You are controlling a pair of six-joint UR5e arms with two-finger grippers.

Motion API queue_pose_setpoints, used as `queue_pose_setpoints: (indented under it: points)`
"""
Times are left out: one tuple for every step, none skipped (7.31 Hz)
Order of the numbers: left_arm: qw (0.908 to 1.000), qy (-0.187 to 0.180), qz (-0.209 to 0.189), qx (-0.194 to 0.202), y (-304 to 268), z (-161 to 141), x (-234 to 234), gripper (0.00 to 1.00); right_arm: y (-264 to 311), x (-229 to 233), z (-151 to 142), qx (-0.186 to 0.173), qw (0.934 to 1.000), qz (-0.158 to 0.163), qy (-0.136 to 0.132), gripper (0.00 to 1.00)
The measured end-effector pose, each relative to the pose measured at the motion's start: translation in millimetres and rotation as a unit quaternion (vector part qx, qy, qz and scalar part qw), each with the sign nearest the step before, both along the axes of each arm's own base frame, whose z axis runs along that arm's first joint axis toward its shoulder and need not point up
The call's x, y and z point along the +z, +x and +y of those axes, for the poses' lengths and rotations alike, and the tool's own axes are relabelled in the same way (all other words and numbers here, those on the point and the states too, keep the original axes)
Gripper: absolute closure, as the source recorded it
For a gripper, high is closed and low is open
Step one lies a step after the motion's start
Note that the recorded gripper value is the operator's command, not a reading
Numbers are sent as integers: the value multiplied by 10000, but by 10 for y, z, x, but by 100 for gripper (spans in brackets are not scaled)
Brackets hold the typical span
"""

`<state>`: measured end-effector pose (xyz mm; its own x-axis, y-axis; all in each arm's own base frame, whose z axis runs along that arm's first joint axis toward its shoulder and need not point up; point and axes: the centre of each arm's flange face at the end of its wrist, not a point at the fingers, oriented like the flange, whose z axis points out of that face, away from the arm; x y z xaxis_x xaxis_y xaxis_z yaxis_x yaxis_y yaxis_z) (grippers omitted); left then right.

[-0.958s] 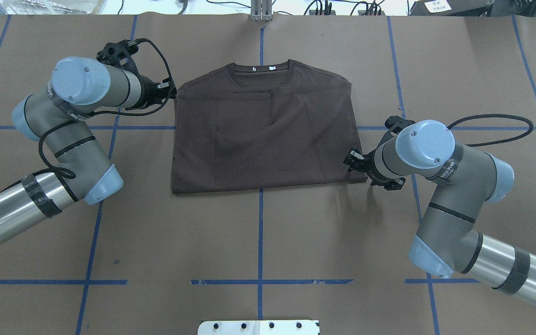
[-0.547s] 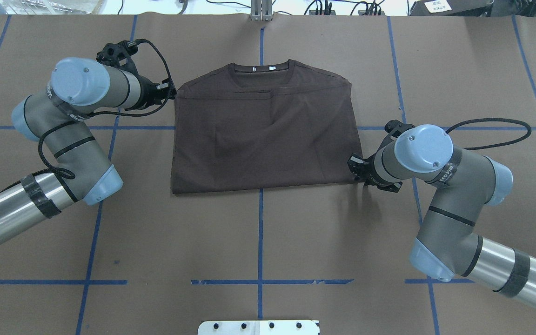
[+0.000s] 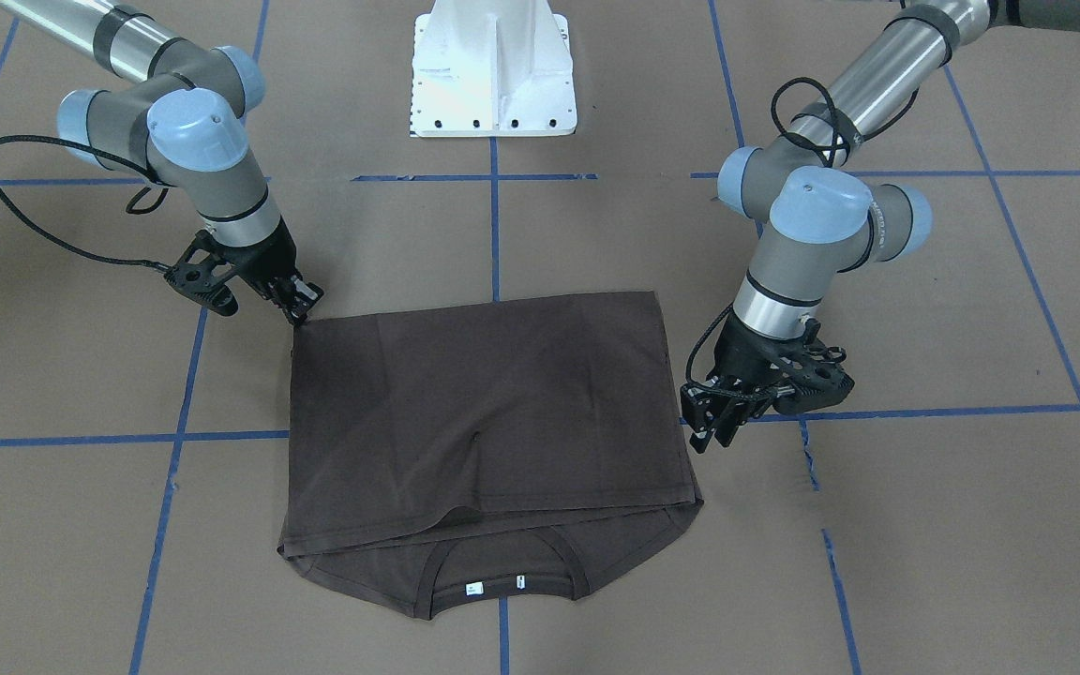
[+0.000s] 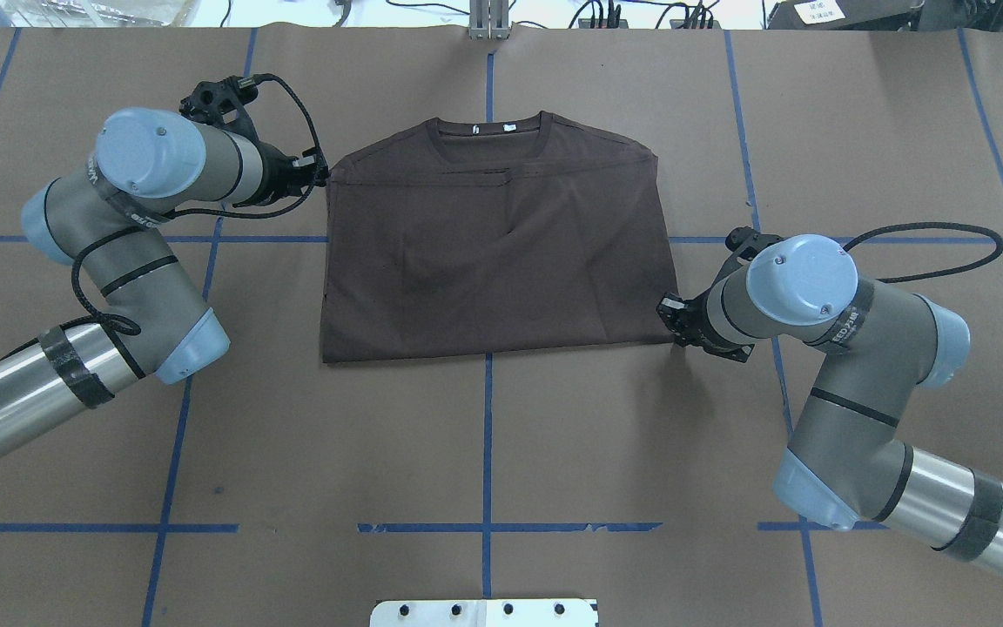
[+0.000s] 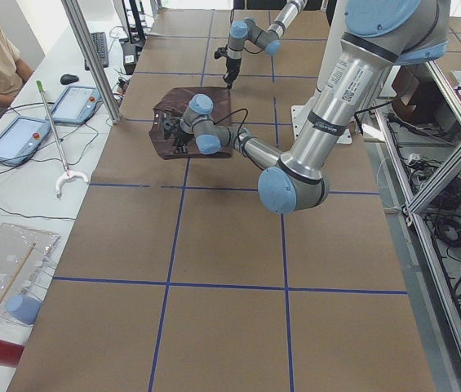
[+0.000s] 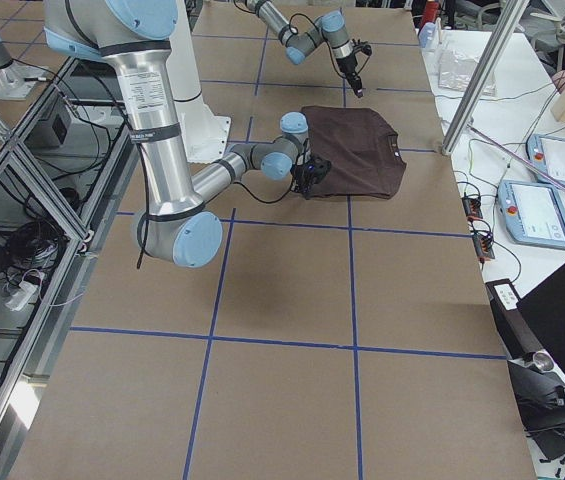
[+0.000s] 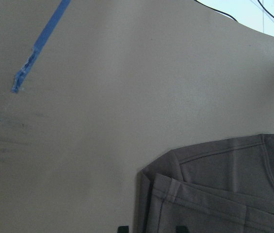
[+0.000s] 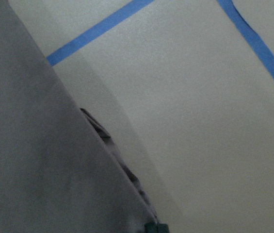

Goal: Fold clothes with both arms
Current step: 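Move the right gripper to the folded shirt's corner nearest it and grasp, then drag the folded shirt with the right gripper toward the robot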

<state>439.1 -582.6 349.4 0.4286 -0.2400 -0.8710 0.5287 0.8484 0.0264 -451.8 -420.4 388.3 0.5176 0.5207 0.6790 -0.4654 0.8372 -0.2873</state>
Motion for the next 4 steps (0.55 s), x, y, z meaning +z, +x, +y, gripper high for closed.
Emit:
queue_pose_setpoints:
  points:
    - [10000,1,1,0,-1,1,-3,56,64,-59,44,-13,10000,-65,27,100]
    - [10000,3,3,2,-1,2,-5,56,178,-120,126,-42,9999,-149,40,100]
    - [10000,2,6,4,-1,3,-8,56,294,-182,216,-85,9997,-236,42,100]
    - [10000,9,23,2,-7,8,-30,56,404,-237,346,-148,9994,-322,38,100]
